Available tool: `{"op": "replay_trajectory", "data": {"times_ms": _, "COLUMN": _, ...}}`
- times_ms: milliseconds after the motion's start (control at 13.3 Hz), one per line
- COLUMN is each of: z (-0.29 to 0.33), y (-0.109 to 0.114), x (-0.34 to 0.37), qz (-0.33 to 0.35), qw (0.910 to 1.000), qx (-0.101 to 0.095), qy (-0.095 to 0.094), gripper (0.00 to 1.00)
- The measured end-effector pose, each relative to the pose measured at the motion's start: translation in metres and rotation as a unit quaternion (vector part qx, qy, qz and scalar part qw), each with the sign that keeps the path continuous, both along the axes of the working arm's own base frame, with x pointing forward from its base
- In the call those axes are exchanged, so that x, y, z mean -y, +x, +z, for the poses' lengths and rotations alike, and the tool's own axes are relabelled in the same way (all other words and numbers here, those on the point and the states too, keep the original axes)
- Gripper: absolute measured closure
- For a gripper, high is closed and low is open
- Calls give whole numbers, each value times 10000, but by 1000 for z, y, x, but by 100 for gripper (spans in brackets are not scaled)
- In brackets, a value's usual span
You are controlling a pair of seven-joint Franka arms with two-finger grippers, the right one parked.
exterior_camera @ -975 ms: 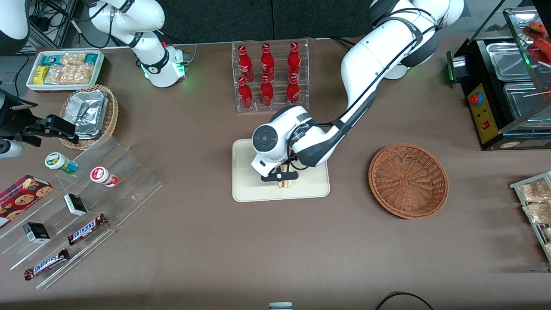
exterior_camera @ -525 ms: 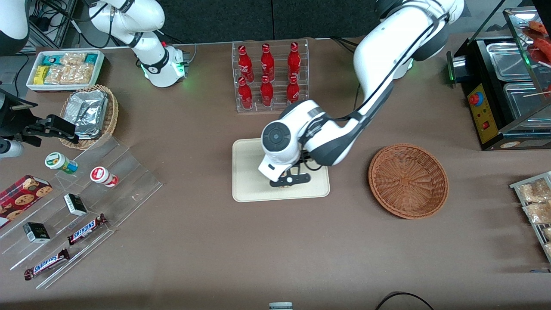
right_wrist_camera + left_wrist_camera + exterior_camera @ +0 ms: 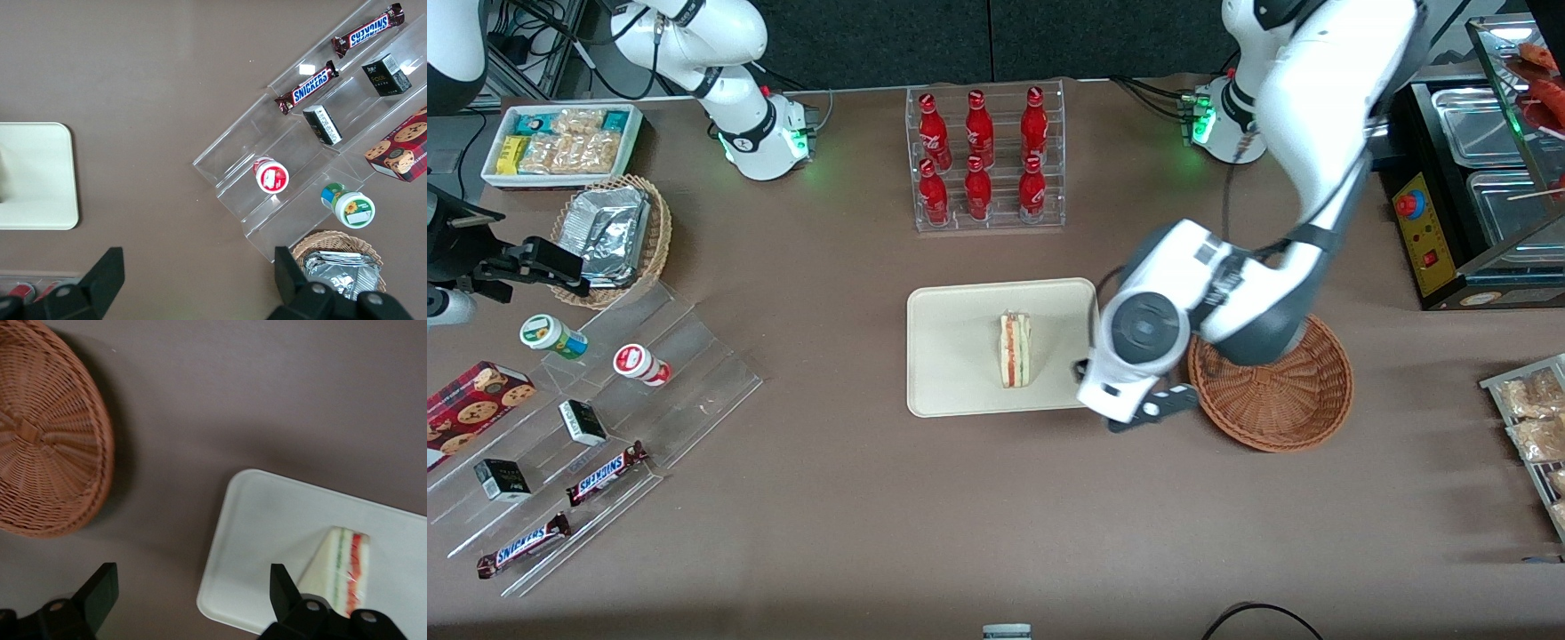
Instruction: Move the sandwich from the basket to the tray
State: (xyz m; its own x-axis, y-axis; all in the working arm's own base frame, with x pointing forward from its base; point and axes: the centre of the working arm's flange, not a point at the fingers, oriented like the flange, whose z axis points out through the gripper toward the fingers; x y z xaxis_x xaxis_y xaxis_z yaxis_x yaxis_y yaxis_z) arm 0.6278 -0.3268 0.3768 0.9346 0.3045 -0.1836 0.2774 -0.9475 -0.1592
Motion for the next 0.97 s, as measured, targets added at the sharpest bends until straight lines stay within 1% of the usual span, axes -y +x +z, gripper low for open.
{"op": "replay_trajectory", "data": {"times_ms": 150, "z": 9, "y": 7, "x": -39, "qz": -112, "qw": 9998, "qx": -152, "qy": -28, "gripper": 0}}
{"op": "replay_trajectory", "data": {"times_ms": 225, "z": 17, "y": 10, "x": -58, "qz": -155, "qw": 9997, "qx": -188, "qy": -50, "gripper": 0}}
{"op": "replay_trajectory", "data": {"times_ms": 300, "z": 27, "y": 11, "x": -77, "qz": -246, "qw": 9994, "qx": -209, "qy": -127, "gripper": 0}}
{"op": "replay_trajectory", "data": {"times_ms": 450, "z": 55, "y": 3, "x": -117, "qz": -713, "qw": 9961, "qx": -265, "qy": -439, "gripper": 0}}
{"op": "replay_trajectory", "data": {"times_ms": 525, "z": 73, "y": -5, "x": -139, "qz": -958, "qw": 9938, "qx": -272, "qy": -492, "gripper": 0}}
{"op": "replay_trajectory", "data": {"times_ms": 675, "z": 106, "y": -27, "x": -178, "qz": -1247, "qw": 9908, "qx": -288, "qy": -437, "gripper": 0}}
{"op": "replay_trajectory", "data": {"times_ms": 900, "z": 156, "y": -70, "x": -208, "qz": -1612, "qw": 9850, "qx": -488, "qy": -380, "gripper": 0}}
{"op": "replay_trajectory", "data": {"times_ms": 975, "z": 171, "y": -81, "x": -217, "qz": -1687, "qw": 9836, "qx": -525, "qy": -375, "gripper": 0}}
